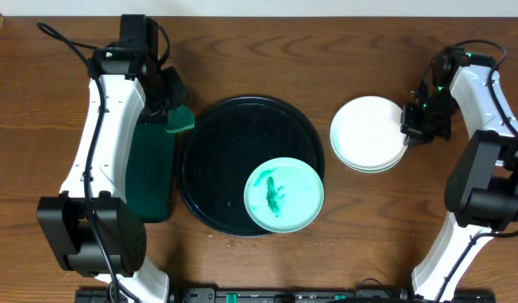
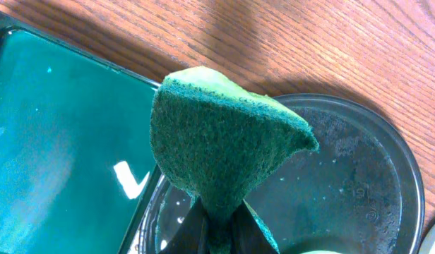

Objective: Clean dirty plates on tray and stack at the side
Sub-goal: 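Set the white plate onto the light green plate with the right gripper, then move the right gripper to the last light green plate rim on the tray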

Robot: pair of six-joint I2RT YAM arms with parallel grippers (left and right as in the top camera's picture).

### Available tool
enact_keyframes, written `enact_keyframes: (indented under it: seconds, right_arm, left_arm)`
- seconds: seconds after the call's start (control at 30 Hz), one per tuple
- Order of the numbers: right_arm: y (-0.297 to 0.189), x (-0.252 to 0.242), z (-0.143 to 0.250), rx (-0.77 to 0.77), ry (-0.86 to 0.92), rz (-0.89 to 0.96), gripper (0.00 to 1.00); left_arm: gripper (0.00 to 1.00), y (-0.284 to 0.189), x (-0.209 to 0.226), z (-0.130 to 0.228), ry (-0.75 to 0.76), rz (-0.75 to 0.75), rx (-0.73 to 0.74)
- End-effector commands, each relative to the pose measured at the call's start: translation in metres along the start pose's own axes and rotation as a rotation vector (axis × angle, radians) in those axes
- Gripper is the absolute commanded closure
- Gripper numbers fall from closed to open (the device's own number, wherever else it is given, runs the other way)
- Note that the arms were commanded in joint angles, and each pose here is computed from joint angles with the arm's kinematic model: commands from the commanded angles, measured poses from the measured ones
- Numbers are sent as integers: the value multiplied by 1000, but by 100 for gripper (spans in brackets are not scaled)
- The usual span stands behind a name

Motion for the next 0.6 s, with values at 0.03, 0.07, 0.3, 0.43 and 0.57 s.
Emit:
enact_keyframes:
  seconds: [0.03,0.07,0.3,0.43,0.57]
  right_arm:
    - [-9,1,11,18,-24,10,77]
    - [-9,1,11,17,-24,11,74]
    - [-56,68,18,-43,-355,-357,60]
    - [-44,128,53,-7,-636,-402,57]
    - [-17,167,95,16,-807,-167,54]
  left_arm:
    - [93,-2,0,2,12,-3,-2]
    - [93,-2,0,2,12,-3,-2]
    - [93,-2,0,2,12,-3,-3]
    - [93,-2,0,2,11,-3,-1]
    - [93,-1,0,2,-7,-5,1]
Point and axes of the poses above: each gripper's point midway between its finger pads, its own y axis out along the fingers, its own x axis along the line the jaws close on, z = x × y, the point moved 9 cm from there along -y, back along the fingers, and after that the axes turned 11 degrees about y, right-handed, at the moved point
